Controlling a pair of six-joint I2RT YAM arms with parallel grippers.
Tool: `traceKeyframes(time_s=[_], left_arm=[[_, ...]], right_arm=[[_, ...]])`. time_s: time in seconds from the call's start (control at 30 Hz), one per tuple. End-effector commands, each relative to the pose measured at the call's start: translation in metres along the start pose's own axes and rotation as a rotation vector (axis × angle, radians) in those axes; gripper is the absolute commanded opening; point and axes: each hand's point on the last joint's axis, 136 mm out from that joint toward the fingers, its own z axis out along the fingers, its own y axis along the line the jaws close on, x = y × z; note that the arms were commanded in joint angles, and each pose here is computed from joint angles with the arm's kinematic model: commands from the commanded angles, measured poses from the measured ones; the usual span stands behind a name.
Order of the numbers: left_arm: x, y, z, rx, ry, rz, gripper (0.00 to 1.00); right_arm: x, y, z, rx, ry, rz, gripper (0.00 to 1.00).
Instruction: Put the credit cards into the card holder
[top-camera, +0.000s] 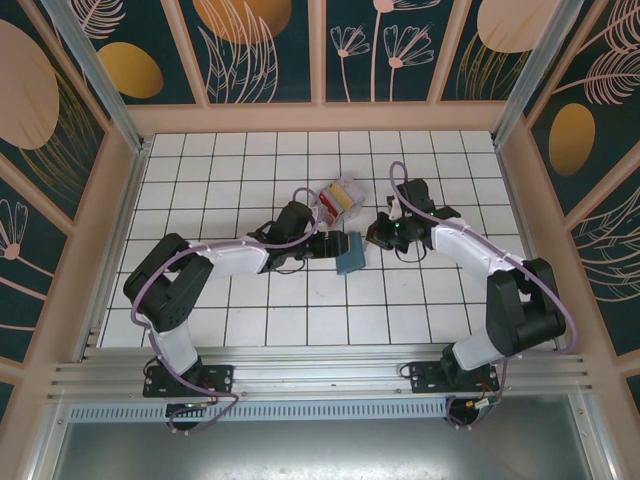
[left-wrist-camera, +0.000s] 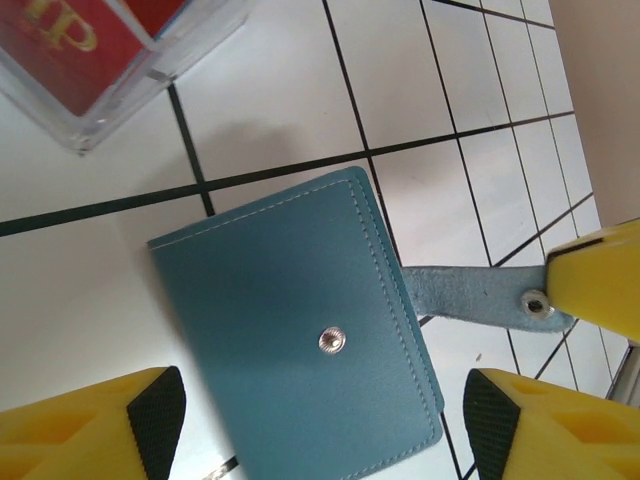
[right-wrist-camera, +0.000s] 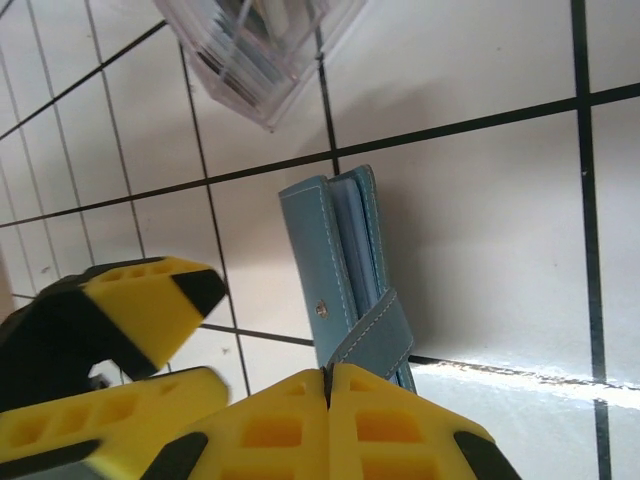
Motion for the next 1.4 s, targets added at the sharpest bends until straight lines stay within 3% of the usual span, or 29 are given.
traceKeyframes(time_s=[0.0,0.57,0.67,0.8,1.17,1.37], left_arm=[[-0.002,-0.01,0.008,0.031,0.025,-0.014,0.75],[0.007,0.007,0.035,-0.01,0.097,-0.012,0.65],[0.006,0.003,0.037,0.015,0.098,-0.038,0.57],[0.0,-0.004,0.032,0.025,0.078,-0.033,0.32],[-0.004,-0.006,0.007,-0.018,0.037,0.0,0.01],[0.0,0.005,0.001,-0.064,0.03,0.005,0.0]], right_arm=[[-0.005,0.027,-0.015,-0.073,-0.016,-0.017,0.02],[-0.002,0.05,-0.021,-0.144,-0.018,-0.031,0.02],[-0.002,0.049,-0.022,-0.139,-0.022,-0.031,0.02],[-0.002,0.043,-0.019,-0.11,-0.025,-0.033,0.02],[-0.006,-0.005,-0.009,0.004,-0.048,0.005,0.03],[-0.006,-0.03,-0.003,0.051,-0.049,0.021,0.03]])
